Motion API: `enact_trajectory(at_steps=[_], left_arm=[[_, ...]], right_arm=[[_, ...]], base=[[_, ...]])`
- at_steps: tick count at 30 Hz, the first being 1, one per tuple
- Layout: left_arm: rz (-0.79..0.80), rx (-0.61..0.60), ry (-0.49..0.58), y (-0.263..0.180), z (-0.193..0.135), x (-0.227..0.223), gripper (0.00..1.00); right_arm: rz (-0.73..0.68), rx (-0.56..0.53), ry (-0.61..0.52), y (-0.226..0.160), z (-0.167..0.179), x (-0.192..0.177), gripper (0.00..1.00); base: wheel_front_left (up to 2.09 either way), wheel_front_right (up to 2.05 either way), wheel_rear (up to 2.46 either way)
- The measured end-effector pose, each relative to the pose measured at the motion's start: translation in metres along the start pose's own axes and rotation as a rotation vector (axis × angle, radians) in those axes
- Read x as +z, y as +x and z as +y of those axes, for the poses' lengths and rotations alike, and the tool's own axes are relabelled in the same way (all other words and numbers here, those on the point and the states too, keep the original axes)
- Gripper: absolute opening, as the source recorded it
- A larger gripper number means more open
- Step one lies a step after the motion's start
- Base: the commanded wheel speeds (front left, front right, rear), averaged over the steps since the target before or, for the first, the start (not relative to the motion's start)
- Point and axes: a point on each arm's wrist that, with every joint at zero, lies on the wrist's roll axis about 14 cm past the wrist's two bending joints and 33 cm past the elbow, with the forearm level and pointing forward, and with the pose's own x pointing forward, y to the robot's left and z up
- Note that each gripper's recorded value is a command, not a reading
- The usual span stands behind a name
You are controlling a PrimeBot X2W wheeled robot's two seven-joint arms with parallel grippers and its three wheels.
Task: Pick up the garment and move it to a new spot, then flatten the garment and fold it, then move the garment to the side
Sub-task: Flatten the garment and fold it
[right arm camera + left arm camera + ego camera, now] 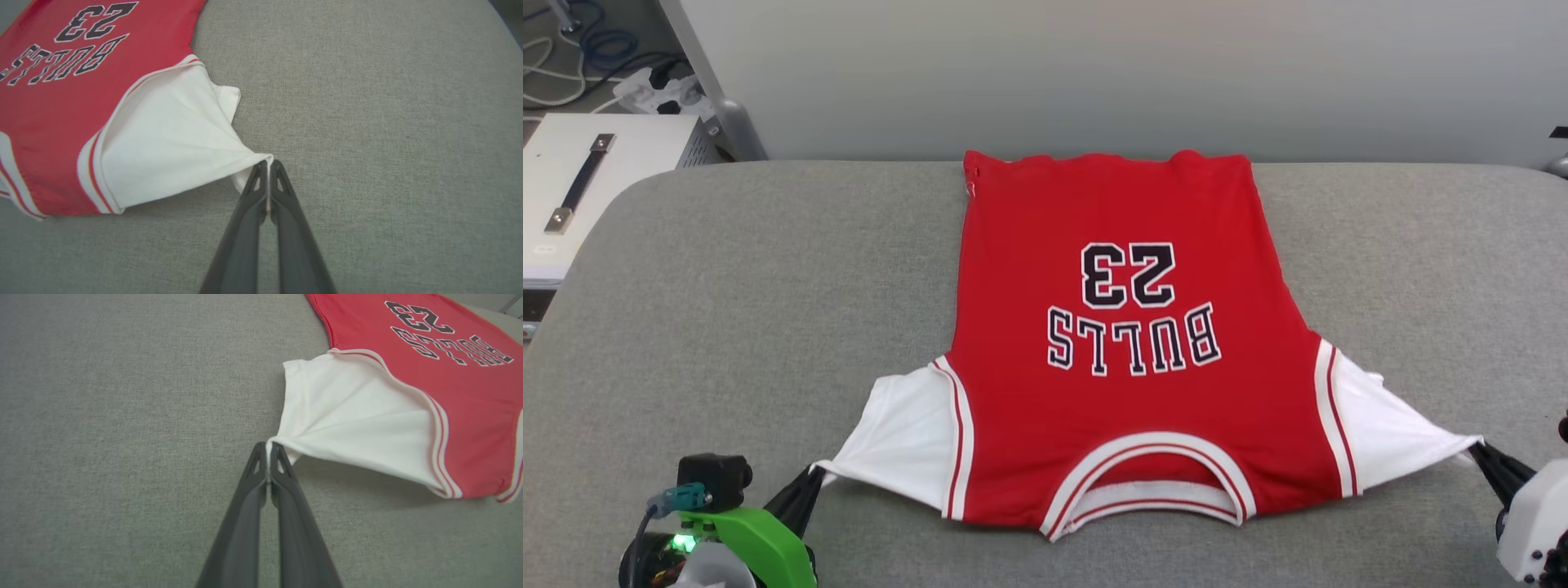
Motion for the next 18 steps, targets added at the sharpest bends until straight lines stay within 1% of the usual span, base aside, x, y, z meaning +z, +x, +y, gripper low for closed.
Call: enact_trajectory(at_steps=[6, 10, 16, 18], left_arm=[[0.050, -0.030, -0.014, -0.022, -0.011, -0.011, 0.00], [0.101, -0.063, -0.037, -0.032, -0.024, -0.023, 0.00], [0.126, -0.113, -0.045, -0.033, -0.041, -0.021, 0.00], [0.140, -0.139, -0.046, -0.033, -0.050, -0.021, 0.00]], right_arm=[[0.095, 0.003, 0.039, -0.034, -0.001, -0.025, 0.00], [0.167, 0.000, 0.062, -0.053, -0.001, -0.044, 0.00], [0.216, -0.003, 0.054, -0.058, 0.000, -0.047, 0.00], [0.242, 0.006, 0.031, -0.057, 0.004, -0.049, 0.00]], base=[[0.00, 0.00, 0.00], [0.00, 0.00, 0.00], [0.00, 0.00, 0.00], [0.00, 0.00, 0.00]])
